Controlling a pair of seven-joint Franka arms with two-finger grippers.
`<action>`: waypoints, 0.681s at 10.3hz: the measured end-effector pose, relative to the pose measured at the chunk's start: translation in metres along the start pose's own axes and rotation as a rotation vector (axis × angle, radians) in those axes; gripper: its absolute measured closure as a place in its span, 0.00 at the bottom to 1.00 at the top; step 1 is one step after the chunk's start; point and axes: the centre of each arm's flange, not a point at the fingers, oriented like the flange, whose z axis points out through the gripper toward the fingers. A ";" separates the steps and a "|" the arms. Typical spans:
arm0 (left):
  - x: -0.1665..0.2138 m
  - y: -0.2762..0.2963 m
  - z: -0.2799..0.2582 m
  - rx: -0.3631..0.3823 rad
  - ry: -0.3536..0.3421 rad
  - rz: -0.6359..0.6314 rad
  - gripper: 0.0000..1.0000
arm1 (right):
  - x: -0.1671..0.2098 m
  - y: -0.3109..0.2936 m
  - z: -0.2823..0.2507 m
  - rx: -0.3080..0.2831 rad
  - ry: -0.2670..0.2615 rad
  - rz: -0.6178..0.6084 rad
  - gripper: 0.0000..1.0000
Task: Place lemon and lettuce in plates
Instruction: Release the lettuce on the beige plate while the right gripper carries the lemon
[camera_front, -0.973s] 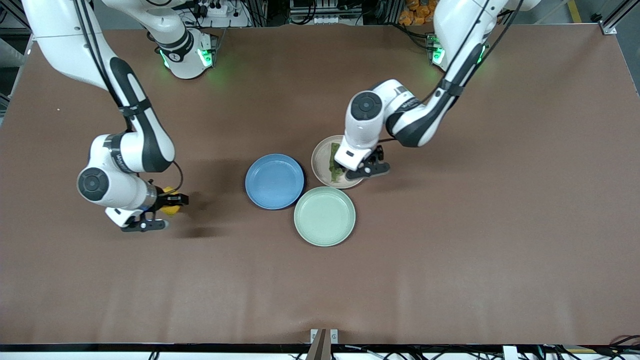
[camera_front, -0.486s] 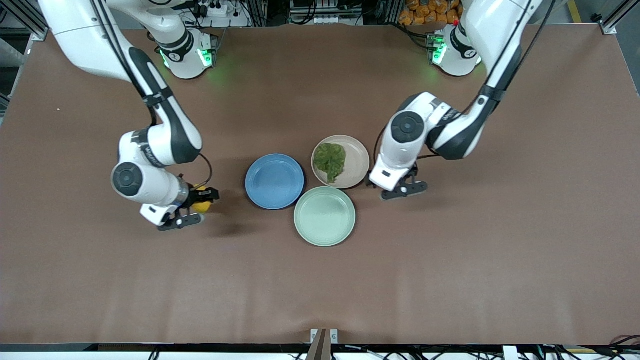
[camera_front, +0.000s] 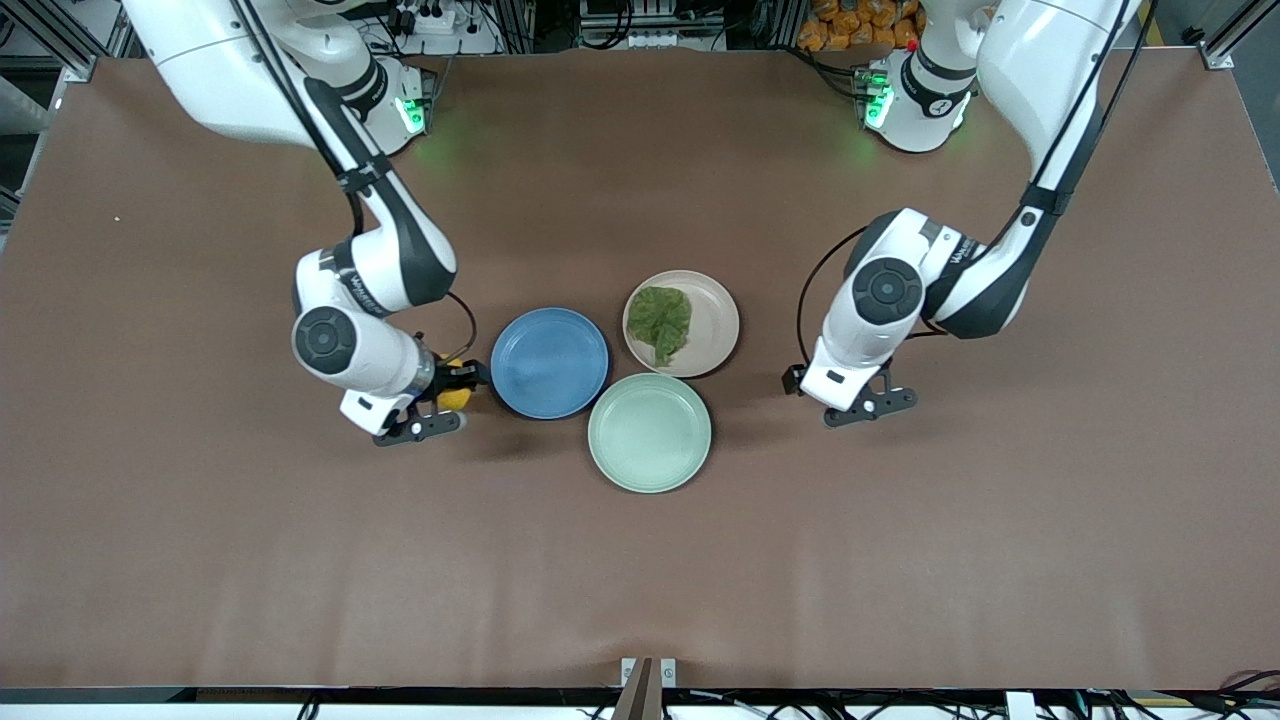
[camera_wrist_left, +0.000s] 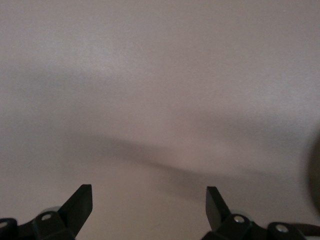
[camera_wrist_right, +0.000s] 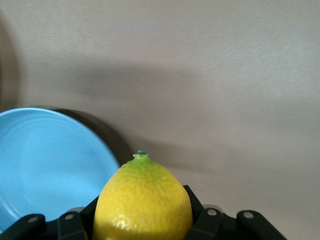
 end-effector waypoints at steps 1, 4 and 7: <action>-0.001 -0.003 0.001 0.015 -0.012 -0.001 0.00 | -0.002 -0.015 0.001 -0.002 0.001 0.021 0.41; 0.013 -0.031 -0.002 0.046 -0.037 0.026 0.00 | -0.010 -0.053 0.006 -0.005 0.008 0.067 0.41; 0.036 -0.076 0.004 0.081 -0.042 0.082 0.00 | -0.013 -0.078 0.023 0.001 0.031 0.100 0.41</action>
